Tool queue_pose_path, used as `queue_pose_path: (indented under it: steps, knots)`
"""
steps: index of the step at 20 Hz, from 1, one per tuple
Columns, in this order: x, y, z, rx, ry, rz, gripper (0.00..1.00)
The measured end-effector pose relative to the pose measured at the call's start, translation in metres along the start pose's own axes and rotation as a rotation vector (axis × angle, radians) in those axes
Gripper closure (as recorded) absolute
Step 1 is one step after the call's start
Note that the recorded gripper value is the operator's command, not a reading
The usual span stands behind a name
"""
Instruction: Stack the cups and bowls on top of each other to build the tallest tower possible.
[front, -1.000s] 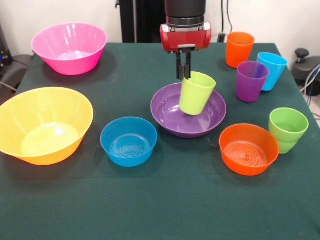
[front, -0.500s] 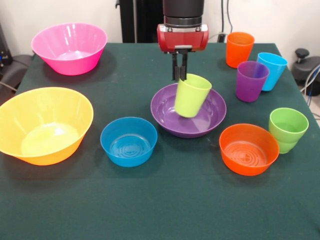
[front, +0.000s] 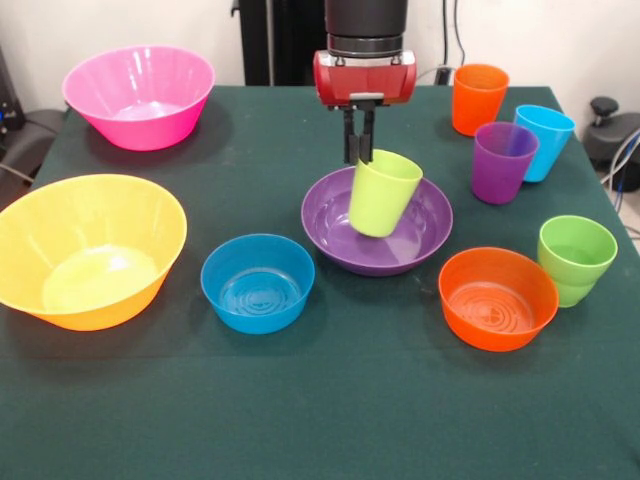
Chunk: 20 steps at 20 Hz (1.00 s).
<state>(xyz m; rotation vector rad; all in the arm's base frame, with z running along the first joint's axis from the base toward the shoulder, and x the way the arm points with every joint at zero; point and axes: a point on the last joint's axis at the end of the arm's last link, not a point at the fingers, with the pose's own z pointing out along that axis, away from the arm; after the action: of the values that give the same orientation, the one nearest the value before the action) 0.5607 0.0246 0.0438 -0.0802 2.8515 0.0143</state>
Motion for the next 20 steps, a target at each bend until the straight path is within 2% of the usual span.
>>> queue_pose_path:
  steps: [13,20]
  knots:
    - [0.011,0.0,0.012,-0.028,0.016,0.026,1.0]
    - [0.013,-0.001,0.013,-0.028,0.025,0.024,1.0]
